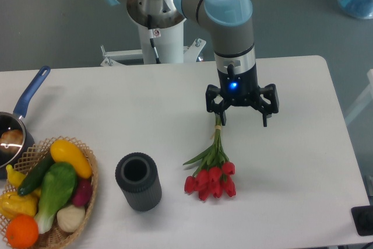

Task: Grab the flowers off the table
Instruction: 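Lower the open gripper toward the green tulip stems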

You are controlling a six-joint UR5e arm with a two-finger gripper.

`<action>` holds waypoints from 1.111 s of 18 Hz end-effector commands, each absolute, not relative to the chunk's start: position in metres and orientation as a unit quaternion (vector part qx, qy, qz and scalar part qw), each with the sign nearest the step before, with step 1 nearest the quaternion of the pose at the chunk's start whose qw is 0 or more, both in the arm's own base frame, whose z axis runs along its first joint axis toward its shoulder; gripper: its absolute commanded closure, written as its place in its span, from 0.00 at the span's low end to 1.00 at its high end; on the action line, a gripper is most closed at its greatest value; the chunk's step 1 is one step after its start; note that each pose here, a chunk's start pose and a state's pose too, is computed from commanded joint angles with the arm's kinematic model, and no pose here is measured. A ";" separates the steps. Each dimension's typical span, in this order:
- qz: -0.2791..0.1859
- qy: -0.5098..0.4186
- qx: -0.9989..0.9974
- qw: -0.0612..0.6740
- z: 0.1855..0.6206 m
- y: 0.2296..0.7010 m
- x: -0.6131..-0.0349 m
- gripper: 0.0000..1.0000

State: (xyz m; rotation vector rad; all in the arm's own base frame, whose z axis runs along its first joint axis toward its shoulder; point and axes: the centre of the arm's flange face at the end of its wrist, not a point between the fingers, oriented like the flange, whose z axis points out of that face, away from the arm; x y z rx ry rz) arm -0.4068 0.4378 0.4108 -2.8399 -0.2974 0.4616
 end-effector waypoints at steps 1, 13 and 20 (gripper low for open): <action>0.159 -0.101 -0.974 0.124 0.411 0.438 -0.407 0.00; 0.115 -0.096 -0.988 0.046 0.312 0.415 -0.377 0.00; 0.101 -0.093 -0.991 -0.011 0.266 0.409 -0.375 0.00</action>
